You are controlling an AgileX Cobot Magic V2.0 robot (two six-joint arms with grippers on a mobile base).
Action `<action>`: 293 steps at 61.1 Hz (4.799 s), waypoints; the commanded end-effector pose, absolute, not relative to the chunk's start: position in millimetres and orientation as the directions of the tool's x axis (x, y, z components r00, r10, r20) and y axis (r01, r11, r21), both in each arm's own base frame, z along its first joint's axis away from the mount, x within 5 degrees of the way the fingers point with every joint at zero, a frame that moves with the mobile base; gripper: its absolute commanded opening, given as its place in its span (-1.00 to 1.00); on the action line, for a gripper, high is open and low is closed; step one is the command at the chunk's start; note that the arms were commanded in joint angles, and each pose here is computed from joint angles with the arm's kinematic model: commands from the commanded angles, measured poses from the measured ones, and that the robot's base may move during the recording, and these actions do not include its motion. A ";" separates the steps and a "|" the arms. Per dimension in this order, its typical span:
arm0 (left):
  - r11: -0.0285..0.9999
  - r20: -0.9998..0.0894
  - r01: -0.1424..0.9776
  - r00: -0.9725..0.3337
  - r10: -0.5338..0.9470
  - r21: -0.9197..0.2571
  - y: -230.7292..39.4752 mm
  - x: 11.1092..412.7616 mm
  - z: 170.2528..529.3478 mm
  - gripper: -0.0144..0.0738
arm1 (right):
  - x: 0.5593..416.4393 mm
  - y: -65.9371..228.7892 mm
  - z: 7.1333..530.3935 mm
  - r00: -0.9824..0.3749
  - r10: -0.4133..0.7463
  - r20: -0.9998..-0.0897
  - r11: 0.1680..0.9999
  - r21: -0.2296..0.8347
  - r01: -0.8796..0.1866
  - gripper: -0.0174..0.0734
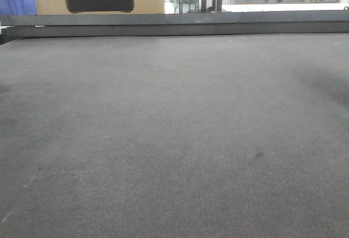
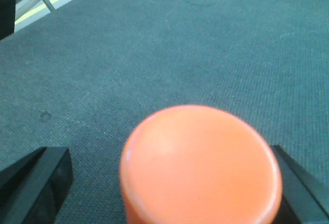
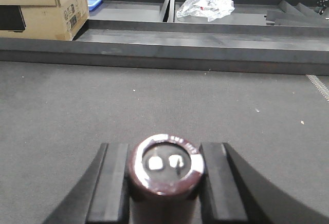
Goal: Place cylindrical capacitor in blue bin on shelf
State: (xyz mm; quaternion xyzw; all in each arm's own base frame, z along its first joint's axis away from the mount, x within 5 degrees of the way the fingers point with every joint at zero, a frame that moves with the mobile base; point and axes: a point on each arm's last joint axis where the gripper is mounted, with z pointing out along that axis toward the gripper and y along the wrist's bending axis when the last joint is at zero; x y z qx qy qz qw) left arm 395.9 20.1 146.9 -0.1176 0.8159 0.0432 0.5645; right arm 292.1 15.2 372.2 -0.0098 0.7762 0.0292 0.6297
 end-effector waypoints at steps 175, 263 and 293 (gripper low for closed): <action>0.947 -0.941 0.319 -0.306 0.142 0.039 -29.2 99.6 397.0 -0.92 | 61.6 16.7 396.8 -0.110 -0.075 -0.991 0.971 -0.047 -0.235 -0.79; 0.948 -0.950 0.315 -0.280 0.137 0.045 -28.7 98.5 402.6 -0.92 | 61.6 16.7 396.8 -0.110 -0.075 -0.991 0.971 -0.047 -0.235 -0.79; 0.948 -0.950 0.315 -0.280 0.137 0.045 -28.7 98.5 402.6 -0.92 | 61.6 16.7 397.0 -0.108 -0.074 -0.991 0.971 -0.047 -0.234 -0.79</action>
